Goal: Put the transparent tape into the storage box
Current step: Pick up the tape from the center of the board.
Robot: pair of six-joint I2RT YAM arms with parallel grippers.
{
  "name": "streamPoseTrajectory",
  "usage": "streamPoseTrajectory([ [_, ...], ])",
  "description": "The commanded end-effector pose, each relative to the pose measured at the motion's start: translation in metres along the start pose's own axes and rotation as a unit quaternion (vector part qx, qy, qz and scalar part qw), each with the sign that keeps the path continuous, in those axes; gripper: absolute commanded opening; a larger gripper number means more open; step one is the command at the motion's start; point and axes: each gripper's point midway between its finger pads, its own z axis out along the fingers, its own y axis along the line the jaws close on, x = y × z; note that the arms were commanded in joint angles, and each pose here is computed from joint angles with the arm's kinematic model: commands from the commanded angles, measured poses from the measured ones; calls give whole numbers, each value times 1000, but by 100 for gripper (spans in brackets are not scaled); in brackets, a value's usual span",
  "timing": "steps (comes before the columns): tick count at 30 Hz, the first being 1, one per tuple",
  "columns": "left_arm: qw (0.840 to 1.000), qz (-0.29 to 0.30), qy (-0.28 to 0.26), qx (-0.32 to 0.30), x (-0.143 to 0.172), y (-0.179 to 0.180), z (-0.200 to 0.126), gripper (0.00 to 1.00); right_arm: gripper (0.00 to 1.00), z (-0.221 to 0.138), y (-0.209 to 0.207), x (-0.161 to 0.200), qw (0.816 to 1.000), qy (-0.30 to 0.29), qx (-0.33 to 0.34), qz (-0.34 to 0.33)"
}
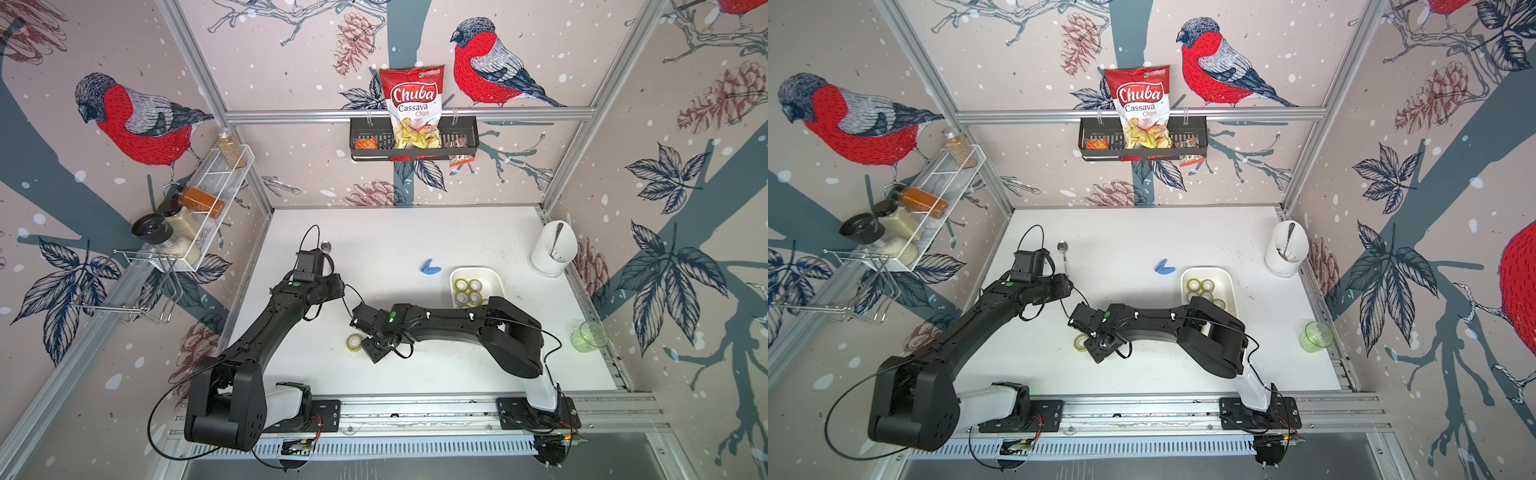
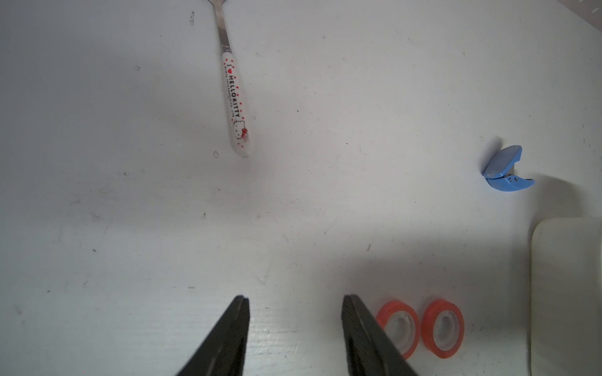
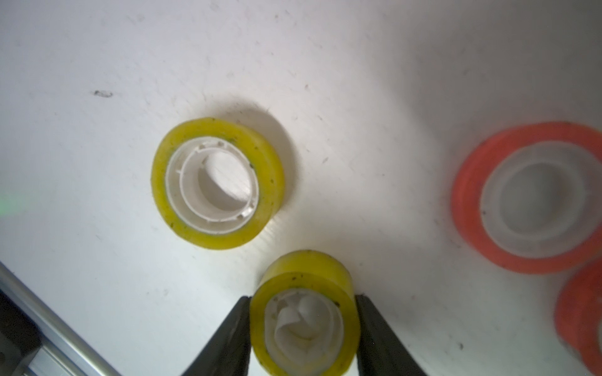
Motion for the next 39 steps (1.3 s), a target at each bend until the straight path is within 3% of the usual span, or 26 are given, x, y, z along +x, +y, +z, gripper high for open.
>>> streamPoseTrajectory([
  [1, 1000, -1, -4, 0, -2, 1, 0, 51, 52, -8, -9, 1, 1000, 0, 15, 19],
  [20, 998, 45, 13, 39, 9, -24, 3, 50, 52, -59, -26, -14, 993, -52, -49, 98],
  [39, 981, 114, 26, 153, 34, -107, -2, 49, 52, -114, -129, -14, 957, -101, -44, 267],
])
